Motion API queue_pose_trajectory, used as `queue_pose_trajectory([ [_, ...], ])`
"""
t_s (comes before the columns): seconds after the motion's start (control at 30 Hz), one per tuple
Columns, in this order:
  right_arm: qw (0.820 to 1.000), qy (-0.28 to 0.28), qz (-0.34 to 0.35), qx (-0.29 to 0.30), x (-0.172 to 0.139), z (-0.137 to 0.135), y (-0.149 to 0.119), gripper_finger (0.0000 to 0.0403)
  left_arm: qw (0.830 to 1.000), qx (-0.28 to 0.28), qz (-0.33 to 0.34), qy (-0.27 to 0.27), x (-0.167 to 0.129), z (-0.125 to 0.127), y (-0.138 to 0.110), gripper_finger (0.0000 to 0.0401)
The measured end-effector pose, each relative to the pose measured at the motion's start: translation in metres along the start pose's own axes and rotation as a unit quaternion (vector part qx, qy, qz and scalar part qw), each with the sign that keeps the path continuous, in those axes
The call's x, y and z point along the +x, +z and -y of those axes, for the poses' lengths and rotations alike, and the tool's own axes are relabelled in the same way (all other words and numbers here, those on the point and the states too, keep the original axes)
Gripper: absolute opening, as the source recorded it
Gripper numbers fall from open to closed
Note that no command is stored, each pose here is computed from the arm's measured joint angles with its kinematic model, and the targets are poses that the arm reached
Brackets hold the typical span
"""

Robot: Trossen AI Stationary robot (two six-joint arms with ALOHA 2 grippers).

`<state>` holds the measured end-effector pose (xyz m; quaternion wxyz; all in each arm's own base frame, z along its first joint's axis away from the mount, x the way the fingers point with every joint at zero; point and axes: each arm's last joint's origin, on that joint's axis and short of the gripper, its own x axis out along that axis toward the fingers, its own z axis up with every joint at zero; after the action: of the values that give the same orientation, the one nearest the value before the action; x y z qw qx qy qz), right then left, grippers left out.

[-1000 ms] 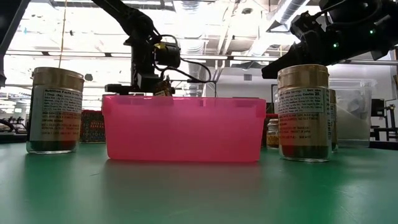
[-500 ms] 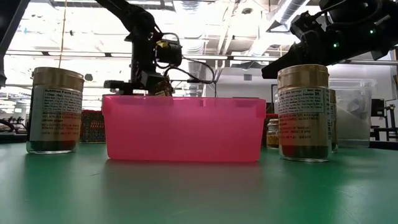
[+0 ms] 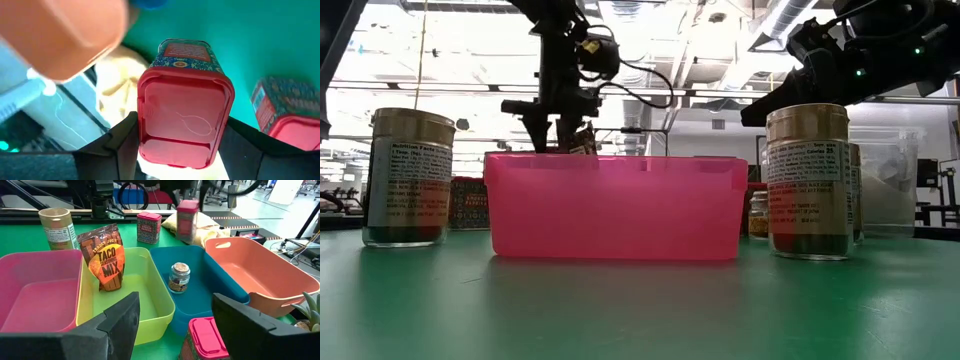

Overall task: Sort spices by type
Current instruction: Put the red seasoning can into the orange bin

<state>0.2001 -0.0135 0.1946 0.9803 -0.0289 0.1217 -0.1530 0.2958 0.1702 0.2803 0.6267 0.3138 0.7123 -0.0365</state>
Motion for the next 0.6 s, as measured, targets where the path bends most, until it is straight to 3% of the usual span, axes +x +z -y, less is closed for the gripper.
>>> queue_pose_trajectory([
  [0.13, 1.0, 0.0, 0.0, 0.0, 0.0, 0.0, 0.0, 0.0276, 0.997, -0.063, 0.031, 0.011, -0.012, -0.009, -0.002, 0.0214],
  [0.43, 1.0, 0.0, 0.001, 0.001, 0.0, 0.0, 0.0, 0.0276, 0.976, -0.134, 0.168, -0.019, -0.046, -0.024, -0.002, 0.0214],
  [0.6, 1.0, -0.001, 0.004, 0.001, 0.0, 0.0, 0.001, 0.0276, 0.94, -0.261, 0.217, 0.02, -0.045, -0.043, -0.004, 0.0214],
])
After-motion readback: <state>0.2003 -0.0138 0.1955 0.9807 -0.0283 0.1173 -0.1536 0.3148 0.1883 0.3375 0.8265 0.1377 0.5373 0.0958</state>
